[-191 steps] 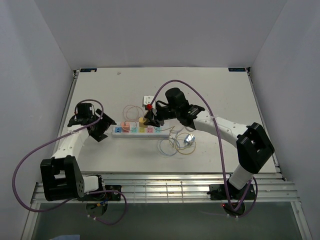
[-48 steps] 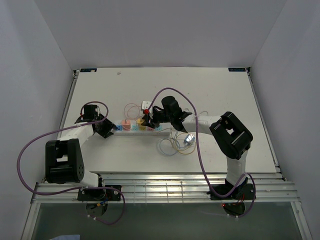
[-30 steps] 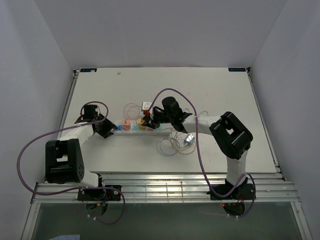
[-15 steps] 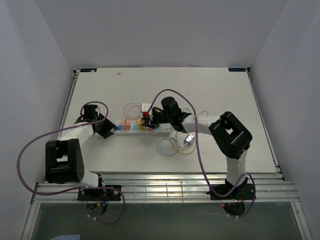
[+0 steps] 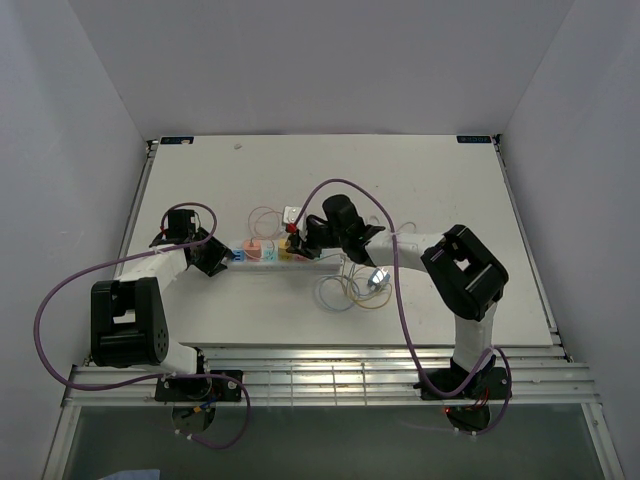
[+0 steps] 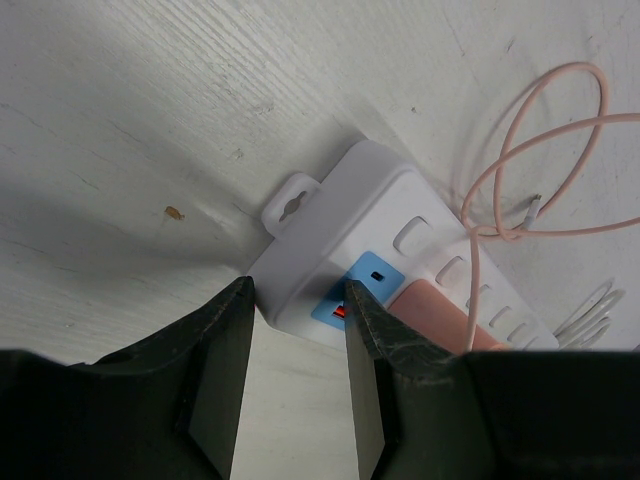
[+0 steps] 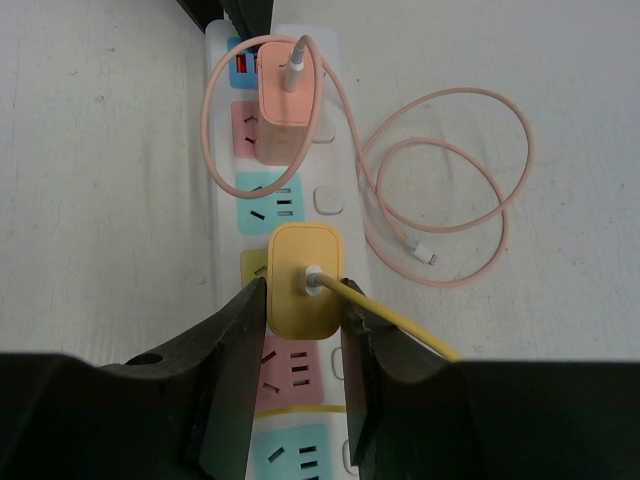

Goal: Insert the plug

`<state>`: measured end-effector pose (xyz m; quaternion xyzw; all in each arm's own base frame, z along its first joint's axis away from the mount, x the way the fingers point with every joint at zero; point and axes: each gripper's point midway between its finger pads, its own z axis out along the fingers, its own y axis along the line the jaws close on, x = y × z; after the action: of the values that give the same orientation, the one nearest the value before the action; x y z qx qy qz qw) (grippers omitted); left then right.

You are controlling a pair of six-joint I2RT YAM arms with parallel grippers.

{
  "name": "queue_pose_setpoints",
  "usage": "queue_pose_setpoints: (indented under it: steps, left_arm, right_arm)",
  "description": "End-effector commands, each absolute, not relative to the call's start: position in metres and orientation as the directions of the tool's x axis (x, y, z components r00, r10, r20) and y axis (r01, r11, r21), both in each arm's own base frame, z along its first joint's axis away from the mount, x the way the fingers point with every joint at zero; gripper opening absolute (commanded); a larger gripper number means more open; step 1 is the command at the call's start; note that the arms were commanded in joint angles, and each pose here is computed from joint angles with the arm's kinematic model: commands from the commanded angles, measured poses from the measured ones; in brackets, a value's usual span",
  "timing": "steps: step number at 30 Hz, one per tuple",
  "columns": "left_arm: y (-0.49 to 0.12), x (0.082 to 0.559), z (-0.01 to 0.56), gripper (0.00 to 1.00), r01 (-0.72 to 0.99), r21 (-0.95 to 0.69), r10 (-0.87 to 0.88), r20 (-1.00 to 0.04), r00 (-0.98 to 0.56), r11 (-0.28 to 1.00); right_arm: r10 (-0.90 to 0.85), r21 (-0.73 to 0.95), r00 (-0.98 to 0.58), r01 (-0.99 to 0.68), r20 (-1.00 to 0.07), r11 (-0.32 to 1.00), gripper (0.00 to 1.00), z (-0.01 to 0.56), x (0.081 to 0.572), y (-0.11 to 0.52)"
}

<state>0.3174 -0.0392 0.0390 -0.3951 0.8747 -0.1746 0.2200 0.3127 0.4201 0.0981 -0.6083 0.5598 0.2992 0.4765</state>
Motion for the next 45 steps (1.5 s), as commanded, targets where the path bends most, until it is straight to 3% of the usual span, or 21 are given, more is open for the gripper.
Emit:
queue_pose_setpoints:
  steps: [1, 10, 22, 45]
  left_arm:
    - [-0.033, 0.297, 0.023, 0.49, -0.657, -0.392, -0.760, -0.228, -0.608, 0.643]
    - [-0.034, 0.296, 0.019, 0.49, -0.660, -0.390, -0.760, -0.219, -0.612, 0.643]
    - [-0.034, 0.296, 0.020, 0.49, -0.657, -0.391, -0.759, -0.221, -0.612, 0.644]
    - [-0.035, 0.299, 0.019, 0.48, -0.655, -0.394, -0.758, -0.216, -0.616, 0.645]
  right_arm:
    - [-0.533, -0.141, 0.065, -0.985, -0.843, 0.102, 0.08, 0.053, 0.305, 0.404]
    - [-0.595, -0.181, 0.100, -0.980, -0.798, 0.078, 0.08, 0.039, 0.303, 0.415]
    - [-0.636, -0.043, -0.080, -0.983, -0.768, 0.176, 0.08, 0.001, 0.292, 0.382]
    - [-0.729, -0.030, -0.168, -0.968, -0.663, 0.251, 0.08, -0.034, 0.284, 0.376]
